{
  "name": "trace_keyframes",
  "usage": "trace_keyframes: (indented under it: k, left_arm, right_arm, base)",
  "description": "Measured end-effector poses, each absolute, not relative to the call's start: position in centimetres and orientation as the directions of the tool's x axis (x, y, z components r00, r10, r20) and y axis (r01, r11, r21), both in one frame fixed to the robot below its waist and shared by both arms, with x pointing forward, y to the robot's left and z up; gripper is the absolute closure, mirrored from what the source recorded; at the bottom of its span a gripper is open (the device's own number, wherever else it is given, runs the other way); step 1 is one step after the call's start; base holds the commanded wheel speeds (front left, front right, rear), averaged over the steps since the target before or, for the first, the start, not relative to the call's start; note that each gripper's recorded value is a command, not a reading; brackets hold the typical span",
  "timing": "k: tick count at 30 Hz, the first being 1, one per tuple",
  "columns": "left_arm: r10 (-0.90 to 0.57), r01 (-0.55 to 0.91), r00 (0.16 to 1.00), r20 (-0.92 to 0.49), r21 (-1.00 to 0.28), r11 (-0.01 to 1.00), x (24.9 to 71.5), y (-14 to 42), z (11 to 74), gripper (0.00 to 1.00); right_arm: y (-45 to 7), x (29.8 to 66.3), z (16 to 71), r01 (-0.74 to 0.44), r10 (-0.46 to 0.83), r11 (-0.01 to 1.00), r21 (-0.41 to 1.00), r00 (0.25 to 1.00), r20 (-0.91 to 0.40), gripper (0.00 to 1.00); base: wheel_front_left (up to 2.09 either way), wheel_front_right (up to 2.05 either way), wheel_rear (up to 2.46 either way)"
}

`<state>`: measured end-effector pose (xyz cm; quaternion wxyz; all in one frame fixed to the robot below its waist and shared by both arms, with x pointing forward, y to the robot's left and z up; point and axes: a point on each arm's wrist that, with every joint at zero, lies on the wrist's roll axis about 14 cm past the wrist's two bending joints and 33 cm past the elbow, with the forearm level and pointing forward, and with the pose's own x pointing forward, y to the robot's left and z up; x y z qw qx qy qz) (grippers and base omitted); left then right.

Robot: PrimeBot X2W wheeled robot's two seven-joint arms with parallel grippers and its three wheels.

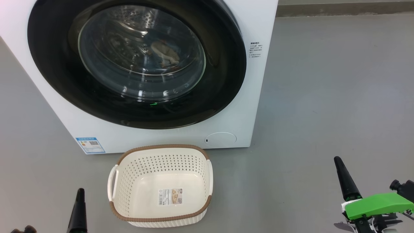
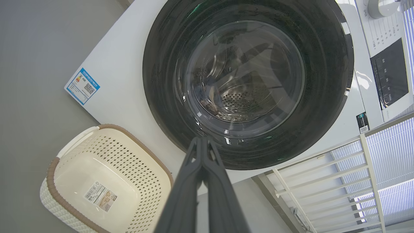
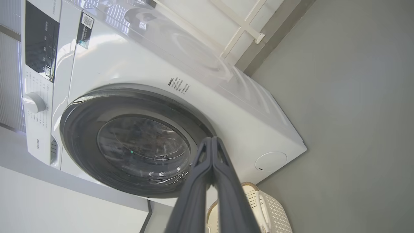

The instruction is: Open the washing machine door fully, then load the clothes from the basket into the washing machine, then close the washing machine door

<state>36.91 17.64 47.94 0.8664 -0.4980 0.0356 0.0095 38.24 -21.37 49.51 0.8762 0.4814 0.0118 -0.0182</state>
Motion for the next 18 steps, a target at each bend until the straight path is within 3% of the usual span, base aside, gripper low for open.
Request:
trace_keyframes:
  k: [18]
  left_arm:
    - [-0.017, -0.074, 0.996, -0.085, -0.938, 0.337, 37.13, 18.03, 47.85, 1.00]
  right_arm:
    - [-21.29, 38.33, 49.39, 0.056, -0.031, 0.359, 0.931, 0.998, -0.048, 1.00]
  base:
    - [0.00, 0.00, 0.00]
